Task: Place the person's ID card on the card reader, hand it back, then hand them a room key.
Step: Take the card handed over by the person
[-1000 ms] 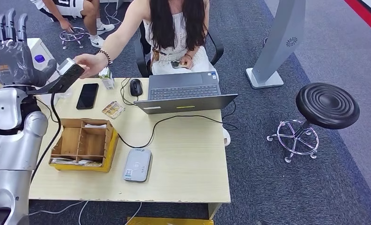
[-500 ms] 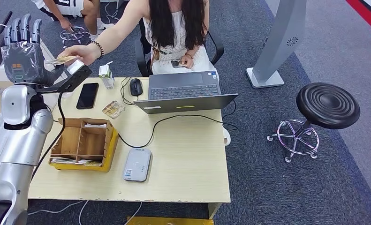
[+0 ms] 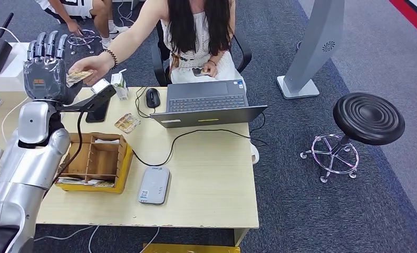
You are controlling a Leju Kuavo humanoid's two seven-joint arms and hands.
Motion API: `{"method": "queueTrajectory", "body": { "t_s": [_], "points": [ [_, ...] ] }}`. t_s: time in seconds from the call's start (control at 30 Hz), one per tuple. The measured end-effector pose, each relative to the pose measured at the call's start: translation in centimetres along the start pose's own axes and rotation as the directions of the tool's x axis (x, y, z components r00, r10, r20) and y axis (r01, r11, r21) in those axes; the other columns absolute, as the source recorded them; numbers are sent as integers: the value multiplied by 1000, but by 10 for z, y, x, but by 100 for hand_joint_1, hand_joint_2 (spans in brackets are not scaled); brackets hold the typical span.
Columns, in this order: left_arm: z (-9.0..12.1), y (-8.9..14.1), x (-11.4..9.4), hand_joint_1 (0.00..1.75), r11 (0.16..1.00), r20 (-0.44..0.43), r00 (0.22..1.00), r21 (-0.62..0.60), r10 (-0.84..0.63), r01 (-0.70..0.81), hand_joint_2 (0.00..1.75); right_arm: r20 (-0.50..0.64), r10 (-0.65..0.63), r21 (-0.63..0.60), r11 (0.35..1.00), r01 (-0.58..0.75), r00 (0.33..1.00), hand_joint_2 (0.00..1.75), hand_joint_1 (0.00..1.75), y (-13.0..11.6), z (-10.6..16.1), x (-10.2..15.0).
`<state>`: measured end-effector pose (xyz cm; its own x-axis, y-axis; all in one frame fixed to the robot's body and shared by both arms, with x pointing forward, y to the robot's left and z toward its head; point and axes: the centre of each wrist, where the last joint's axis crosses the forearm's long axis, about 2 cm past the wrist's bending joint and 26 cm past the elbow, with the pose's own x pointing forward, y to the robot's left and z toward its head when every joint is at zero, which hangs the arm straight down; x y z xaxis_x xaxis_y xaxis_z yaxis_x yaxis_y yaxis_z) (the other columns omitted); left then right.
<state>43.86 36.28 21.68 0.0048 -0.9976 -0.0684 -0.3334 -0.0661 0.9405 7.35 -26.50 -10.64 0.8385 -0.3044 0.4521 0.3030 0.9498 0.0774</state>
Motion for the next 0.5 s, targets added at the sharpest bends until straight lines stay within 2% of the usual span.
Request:
{"method": "queueTrajectory", "body": {
  "t_s": [0.5],
  "points": [
    [7, -9, 4, 175, 1000, 41, 999, -7, 25, -25, 175, -9, 11, 3, 1000, -11, 1000, 175, 0, -2, 1, -2]
  ]
}}
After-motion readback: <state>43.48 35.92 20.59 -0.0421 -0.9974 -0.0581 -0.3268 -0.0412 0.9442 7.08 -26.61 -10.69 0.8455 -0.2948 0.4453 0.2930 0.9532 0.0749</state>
